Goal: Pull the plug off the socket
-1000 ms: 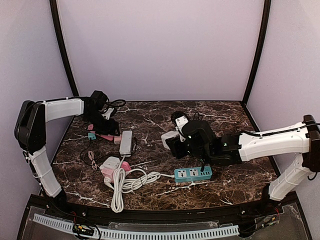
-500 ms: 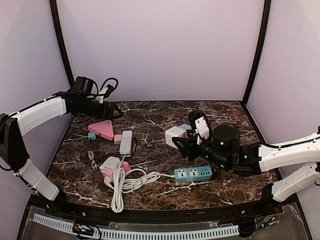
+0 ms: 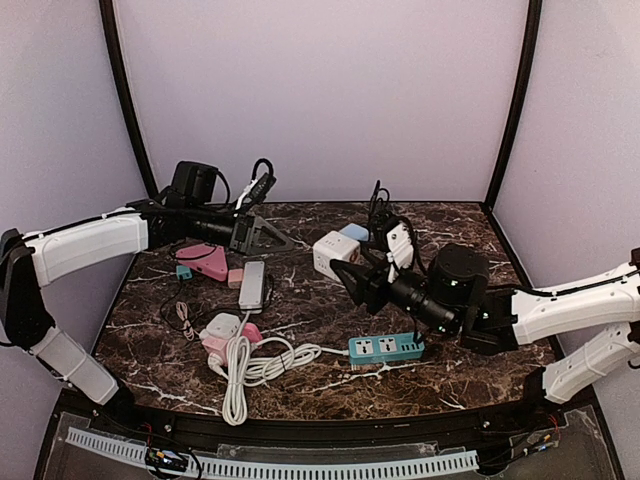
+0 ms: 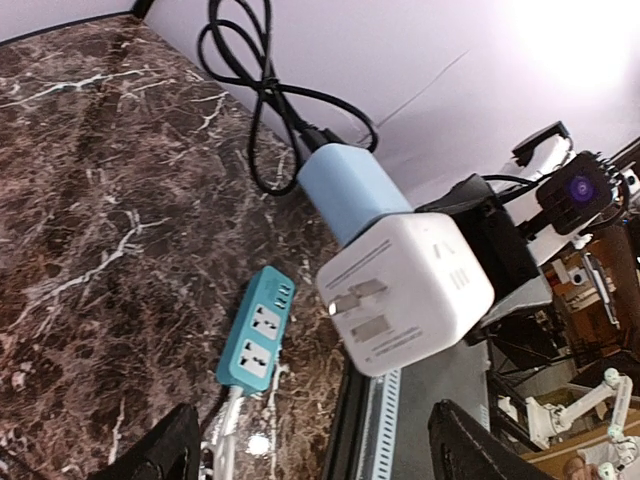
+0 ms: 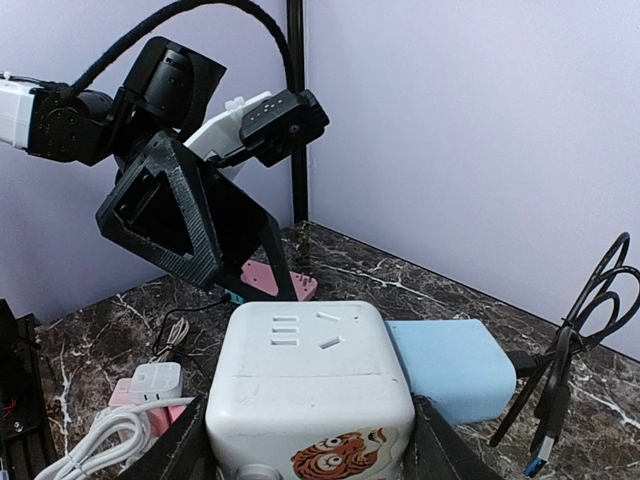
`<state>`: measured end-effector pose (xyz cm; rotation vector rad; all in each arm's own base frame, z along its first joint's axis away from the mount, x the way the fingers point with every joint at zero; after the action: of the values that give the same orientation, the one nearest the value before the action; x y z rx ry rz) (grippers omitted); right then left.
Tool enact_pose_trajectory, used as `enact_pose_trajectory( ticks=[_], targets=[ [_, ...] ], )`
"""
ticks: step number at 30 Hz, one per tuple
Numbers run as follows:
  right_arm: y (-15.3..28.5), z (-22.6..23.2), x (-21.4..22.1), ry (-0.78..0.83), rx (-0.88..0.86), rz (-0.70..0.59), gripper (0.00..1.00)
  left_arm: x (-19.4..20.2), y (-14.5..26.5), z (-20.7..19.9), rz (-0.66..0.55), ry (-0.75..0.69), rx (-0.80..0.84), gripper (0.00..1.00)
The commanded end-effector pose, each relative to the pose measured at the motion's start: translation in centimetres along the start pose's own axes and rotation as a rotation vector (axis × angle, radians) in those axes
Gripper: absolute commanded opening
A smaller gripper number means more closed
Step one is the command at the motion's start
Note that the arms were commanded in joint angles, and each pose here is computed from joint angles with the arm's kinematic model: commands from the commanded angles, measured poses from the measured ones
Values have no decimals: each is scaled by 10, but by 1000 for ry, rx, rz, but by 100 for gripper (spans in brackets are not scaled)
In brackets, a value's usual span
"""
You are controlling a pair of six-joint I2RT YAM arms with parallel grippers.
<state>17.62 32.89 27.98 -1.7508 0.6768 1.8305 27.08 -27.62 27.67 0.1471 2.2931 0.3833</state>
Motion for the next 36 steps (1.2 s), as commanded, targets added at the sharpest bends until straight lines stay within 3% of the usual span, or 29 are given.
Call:
enact_pose_trajectory(
  ticks=[1,17,27,36],
  targets=[
    [-6,16,-36,31,-36,-134,0,-6,2,-26,-28,2,196,79],
    [-20,38,-43,95,-67,-188,0,7,-21,-29,55,111,300,91],
    [-22,45,-44,138,-68,-224,0,13,-29,-36,87,154,377,92],
    [-27,48,-35,172,-66,-210,0,10,-28,-41,71,143,406,74]
  ],
)
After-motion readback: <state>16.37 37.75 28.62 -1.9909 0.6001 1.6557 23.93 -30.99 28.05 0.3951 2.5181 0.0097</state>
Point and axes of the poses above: each gripper's point midway between its finger pads, its own y axis back along the fingers, its own z axis along the line the jaws close on, x = y × z, the point moved 5 cm from there along y, back along the fingers, and after that the axes turned 1 degree about -y, right-handed, at the moved point
